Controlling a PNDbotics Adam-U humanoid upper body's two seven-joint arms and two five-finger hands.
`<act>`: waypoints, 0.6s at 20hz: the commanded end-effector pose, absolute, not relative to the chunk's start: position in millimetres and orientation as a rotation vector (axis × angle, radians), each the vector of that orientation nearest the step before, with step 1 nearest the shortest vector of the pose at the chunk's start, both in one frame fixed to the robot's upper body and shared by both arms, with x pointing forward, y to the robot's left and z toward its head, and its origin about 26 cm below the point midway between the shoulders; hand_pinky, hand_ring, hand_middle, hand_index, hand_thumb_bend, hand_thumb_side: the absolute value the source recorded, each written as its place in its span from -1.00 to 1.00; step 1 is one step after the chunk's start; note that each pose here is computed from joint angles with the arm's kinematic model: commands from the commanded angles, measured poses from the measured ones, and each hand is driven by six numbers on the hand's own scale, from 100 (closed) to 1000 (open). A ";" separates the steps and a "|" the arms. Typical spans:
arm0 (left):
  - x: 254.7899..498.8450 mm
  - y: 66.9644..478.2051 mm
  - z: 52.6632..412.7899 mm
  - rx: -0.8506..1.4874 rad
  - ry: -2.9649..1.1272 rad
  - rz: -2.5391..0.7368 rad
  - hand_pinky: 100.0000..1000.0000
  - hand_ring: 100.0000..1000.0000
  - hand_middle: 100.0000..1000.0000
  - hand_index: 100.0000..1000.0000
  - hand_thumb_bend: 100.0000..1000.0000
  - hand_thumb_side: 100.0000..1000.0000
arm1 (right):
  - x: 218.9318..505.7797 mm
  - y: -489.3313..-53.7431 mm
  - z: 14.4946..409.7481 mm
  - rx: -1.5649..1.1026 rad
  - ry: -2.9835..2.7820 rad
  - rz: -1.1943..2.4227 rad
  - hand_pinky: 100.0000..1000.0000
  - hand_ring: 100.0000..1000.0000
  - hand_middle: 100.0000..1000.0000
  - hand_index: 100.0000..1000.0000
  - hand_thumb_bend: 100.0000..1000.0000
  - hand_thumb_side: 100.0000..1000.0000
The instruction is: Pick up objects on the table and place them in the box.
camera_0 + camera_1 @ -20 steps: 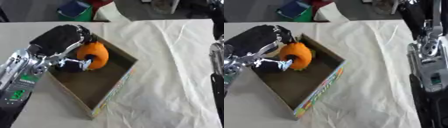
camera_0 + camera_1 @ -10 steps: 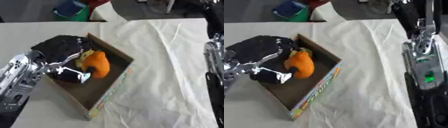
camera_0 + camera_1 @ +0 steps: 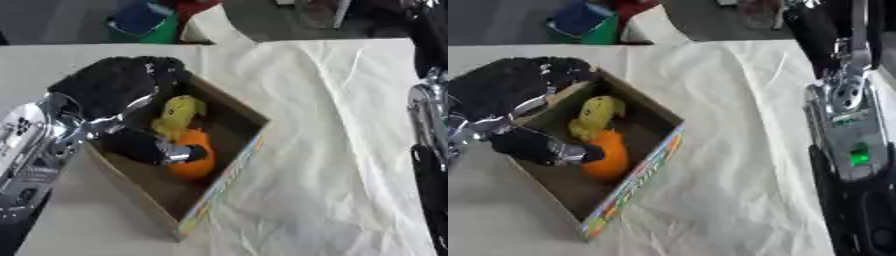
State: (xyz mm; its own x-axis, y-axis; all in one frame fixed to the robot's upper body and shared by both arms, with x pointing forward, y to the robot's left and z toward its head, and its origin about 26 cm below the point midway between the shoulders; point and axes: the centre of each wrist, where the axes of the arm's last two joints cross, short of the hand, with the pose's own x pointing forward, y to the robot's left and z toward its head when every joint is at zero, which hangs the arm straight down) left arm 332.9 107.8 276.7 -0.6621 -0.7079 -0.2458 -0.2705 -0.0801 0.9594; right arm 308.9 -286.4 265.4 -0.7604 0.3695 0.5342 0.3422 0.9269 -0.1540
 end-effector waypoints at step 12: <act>304.6 197.9 325.6 0.770 -2.374 -0.538 -0.07 0.37 0.33 0.70 -1.00 1.00 | 305.3 -289.0 273.9 -0.530 -2.556 0.030 0.48 0.30 -0.19 0.50 -1.00 -0.15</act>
